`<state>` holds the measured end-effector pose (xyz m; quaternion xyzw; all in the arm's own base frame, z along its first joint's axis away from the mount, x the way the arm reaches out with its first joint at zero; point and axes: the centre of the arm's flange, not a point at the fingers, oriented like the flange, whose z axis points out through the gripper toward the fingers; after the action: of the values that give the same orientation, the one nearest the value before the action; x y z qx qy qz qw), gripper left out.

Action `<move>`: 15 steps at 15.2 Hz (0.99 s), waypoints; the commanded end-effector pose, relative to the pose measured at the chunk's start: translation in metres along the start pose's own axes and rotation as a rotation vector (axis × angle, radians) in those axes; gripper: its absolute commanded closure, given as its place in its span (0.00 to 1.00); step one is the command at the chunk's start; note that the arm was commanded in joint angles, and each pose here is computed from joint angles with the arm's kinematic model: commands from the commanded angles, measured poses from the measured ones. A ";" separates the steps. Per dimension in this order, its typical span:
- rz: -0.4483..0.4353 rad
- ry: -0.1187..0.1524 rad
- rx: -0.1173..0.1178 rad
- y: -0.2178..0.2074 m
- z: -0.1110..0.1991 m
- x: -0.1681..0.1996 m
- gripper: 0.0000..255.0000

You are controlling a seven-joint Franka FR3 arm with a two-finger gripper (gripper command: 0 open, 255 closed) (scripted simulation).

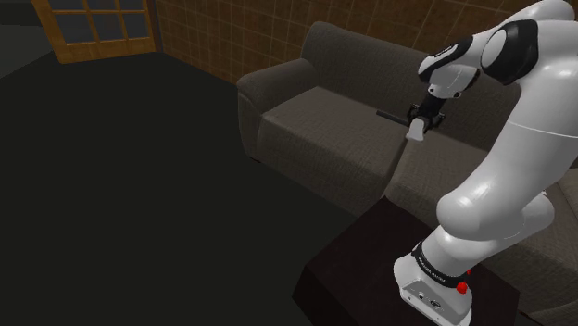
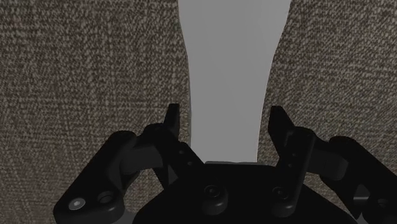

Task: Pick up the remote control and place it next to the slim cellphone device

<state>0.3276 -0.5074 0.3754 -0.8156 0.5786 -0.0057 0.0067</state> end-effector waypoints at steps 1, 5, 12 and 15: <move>-0.002 0.000 0.000 0.022 -0.002 0.008 1.00; -0.002 0.000 0.000 0.072 -0.004 0.025 1.00; -0.002 0.000 0.000 0.159 -0.006 0.054 1.00; -0.002 0.000 0.000 0.197 -0.007 0.067 1.00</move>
<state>0.1749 -0.6236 0.3783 -0.8155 0.5787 -0.0055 0.0067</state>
